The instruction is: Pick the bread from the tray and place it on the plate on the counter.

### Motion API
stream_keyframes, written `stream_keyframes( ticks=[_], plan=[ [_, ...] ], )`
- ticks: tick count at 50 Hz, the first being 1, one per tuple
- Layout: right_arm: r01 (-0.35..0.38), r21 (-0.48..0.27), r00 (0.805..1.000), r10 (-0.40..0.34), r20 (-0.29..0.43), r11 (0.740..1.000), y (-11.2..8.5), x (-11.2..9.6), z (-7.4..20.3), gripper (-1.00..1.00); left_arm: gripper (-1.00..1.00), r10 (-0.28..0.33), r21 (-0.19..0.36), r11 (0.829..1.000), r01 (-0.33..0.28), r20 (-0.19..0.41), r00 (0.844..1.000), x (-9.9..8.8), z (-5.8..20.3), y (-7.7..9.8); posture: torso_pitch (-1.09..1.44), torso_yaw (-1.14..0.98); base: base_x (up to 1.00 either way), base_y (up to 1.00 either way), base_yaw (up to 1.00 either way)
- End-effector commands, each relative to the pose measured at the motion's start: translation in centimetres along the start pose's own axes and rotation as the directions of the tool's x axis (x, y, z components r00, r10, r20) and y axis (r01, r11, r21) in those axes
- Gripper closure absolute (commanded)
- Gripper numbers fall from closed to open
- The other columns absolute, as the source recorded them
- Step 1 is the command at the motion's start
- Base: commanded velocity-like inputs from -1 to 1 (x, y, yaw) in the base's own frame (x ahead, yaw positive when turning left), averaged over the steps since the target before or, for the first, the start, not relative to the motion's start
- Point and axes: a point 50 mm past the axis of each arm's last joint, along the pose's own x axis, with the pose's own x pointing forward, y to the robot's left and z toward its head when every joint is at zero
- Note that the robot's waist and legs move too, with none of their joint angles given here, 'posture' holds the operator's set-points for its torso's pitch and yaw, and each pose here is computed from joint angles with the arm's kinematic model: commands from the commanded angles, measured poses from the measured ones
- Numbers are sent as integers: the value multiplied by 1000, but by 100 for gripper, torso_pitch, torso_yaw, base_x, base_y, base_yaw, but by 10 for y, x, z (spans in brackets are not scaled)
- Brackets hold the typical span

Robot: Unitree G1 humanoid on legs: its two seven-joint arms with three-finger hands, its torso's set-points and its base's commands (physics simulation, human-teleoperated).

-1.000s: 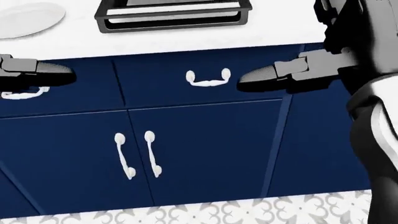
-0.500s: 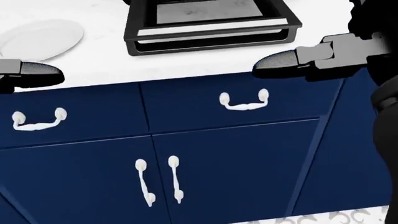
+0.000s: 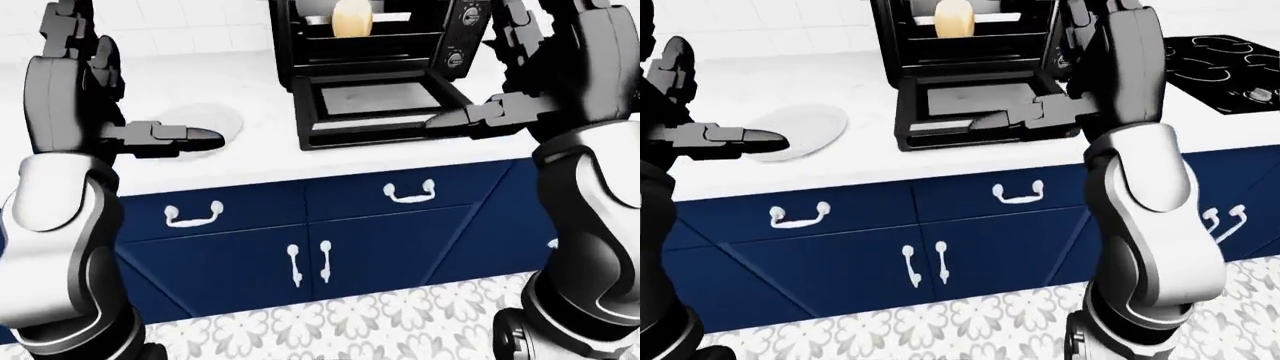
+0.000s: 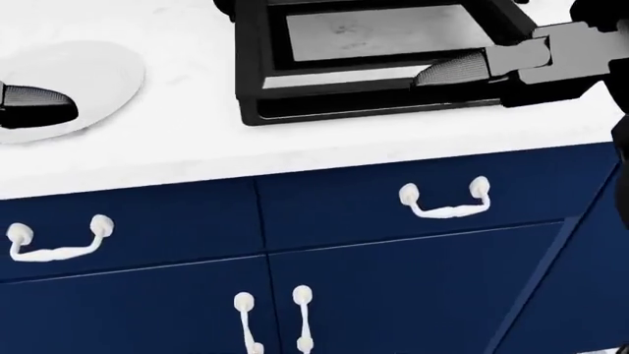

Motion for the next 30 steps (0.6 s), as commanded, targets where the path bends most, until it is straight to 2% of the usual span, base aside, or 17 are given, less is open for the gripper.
stream_keyframes(
  ticks=[1, 11, 22, 23, 30],
  plan=[
    [-5, -11, 998, 6, 61, 1000, 0, 0, 14, -100, -100, 16, 5, 1000, -16, 54, 998, -1, 11, 3, 0, 0, 0, 0, 0],
    [-4, -20, 997, 5, 77, 1000, 0, 1, 18, -100, -100, 20, 0, 1000, -20, 50, 999, -3, 7, 3, 0, 0, 0, 0, 15],
    [4, -7, 998, -3, 63, 1000, -2, -2, 13, -100, -100, 17, 7, 1000, -17, 45, 999, -3, 4, 2, 0, 0, 11, 0, 55],
    [-5, -29, 999, 6, 49, 1000, -1, -2, 12, -100, -100, 17, 7, 1000, -17, 45, 999, -3, 4, 2, 0, 0, 12, 0, 52],
    [39, 12, 999, -39, 35, 999, -6, 1, 8, -100, -100, 16, 10, 1000, -17, 46, 999, -2, 6, 2, 0, 0, 0, 0, 0]
  ],
)
